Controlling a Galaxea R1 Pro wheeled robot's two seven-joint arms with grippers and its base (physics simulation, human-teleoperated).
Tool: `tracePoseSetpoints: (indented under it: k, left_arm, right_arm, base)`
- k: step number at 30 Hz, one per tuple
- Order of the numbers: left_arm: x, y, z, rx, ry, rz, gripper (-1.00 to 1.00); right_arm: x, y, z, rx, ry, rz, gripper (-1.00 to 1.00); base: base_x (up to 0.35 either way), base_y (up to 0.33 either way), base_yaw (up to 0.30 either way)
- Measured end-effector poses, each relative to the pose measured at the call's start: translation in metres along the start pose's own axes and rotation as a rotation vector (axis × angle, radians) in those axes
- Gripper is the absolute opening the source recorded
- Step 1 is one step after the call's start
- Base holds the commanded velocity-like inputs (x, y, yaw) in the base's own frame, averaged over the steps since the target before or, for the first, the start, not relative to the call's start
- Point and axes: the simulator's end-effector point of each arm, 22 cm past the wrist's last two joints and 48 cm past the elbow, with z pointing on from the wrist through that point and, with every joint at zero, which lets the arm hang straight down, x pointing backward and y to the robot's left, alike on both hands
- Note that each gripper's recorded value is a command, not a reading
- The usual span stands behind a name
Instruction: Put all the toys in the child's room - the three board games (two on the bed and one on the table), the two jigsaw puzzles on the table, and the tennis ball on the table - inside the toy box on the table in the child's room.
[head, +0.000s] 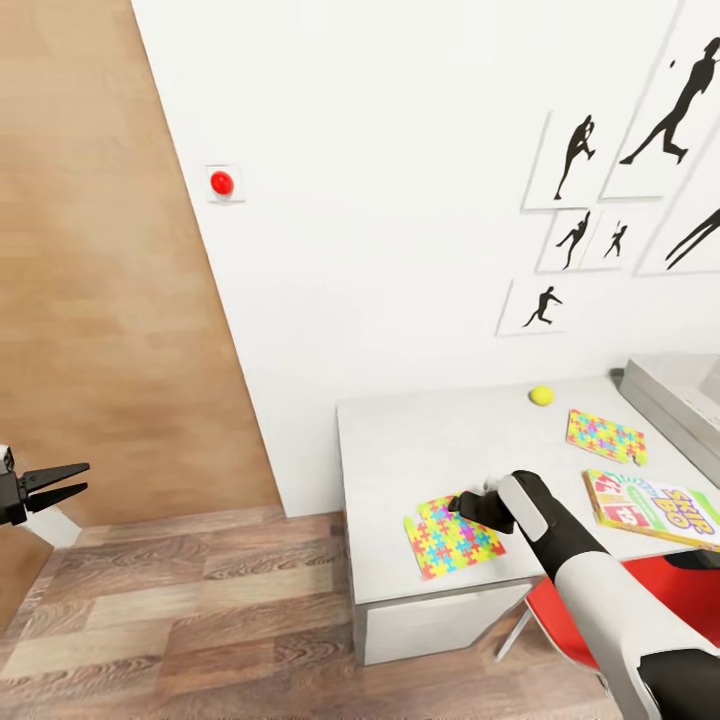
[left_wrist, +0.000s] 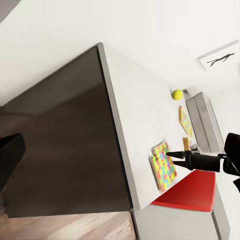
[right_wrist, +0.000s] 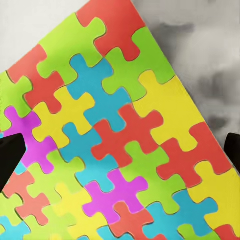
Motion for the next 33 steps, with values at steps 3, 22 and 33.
tracePoseSetpoints:
  k: [3,22,33]
  left_arm:
    - [0.0,0.0,-0.0001,0.0,0.0,0.0,1.0]
    - [-0.0001,-0.0002,-0.0005,0.0,0.0,0.001,1.0]
    - [0.0001,-0.0002,-0.0003,0.0,0.0,0.0,1.0]
  right_arm:
    - [0.0002,0.0004,0.0,0.0,0.001,-0.001,1.0]
    - [0.0006,0.0011,-0.0002,0.001,0.0,-0.004,1.0]
    - [0.0005,0.0011,-0.0003,0.002,0.0,-0.005,1.0]
  base:
    - [-0.091,0.224,0.0]
    - [-0.014,0.167,0.0]
    - [0.0,0.106,0.0]
